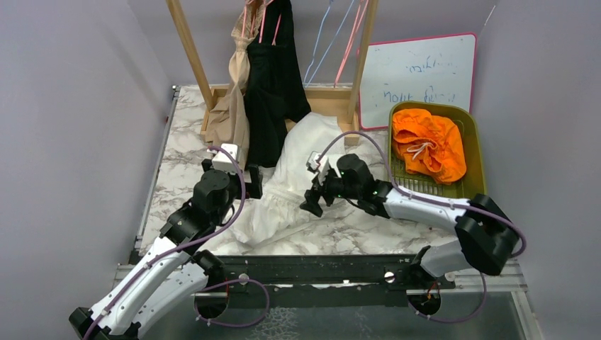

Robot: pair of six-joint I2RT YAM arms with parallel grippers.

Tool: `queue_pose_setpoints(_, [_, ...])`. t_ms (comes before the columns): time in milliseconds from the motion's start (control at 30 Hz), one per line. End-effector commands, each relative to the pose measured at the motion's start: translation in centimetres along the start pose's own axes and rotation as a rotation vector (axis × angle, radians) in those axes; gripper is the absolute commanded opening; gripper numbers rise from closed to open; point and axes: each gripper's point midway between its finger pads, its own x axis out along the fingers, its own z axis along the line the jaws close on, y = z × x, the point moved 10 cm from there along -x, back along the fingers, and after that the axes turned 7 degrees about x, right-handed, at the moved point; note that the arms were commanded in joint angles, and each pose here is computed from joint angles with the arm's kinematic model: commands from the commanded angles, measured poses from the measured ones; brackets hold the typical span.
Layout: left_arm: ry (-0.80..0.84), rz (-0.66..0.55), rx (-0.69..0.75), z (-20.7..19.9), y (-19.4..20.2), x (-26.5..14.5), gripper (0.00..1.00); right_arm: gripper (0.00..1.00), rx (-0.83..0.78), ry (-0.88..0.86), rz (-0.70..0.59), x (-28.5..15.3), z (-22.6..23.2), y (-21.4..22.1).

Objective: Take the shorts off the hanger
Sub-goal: Pick up the shorts at the center of the board.

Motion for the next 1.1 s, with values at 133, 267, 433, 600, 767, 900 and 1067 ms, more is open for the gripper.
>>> queue_pose_setpoints(133, [-0.119, -0.001, -0.019, 1.0, -0.1, -0.2, 0.99, 1.0, -0.191, -0.169, 0.089, 6.1, -1.2, -0.5])
queue_pose_setpoints(267, [-0.118, 0.007, -0.012, 0.9, 0.0, -0.2, 0.99, 1.0, -0.104, -0.069, 0.176, 7.9, -2.3, 2.3])
queue_pose_setpoints(433, [-0.123, 0.016, -0.007, 1.0, 0.1, -0.1, 0.99, 1.0, -0.055, 0.002, 0.333, 8.5, -1.5, 7.9])
queue_pose_setpoints(600, [-0.123, 0.027, -0.003, 0.9, 0.1, 0.1, 0.99, 0.7, -0.036, 0.177, 0.396, 8.1, -0.3, 11.8])
queue_pose_setpoints(767, [-0.131, 0.031, -0.004, 0.9, 0.2, 0.1, 0.99, 0.21, 0.085, 0.246, 0.349, 6.8, 1.1, 13.6])
queue_pose_setpoints(900, [-0.134, 0.033, -0.005, 1.0, 0.2, 0.1, 0.99, 0.01, 0.161, 0.196, 0.222, 4.9, 2.5, 12.6])
queue_pose_setpoints(1067, [-0.14, 0.034, -0.003, 1.0, 0.2, 0.1, 0.99, 0.01, 0.231, 0.118, -0.077, 0.8, 4.0, 8.7])
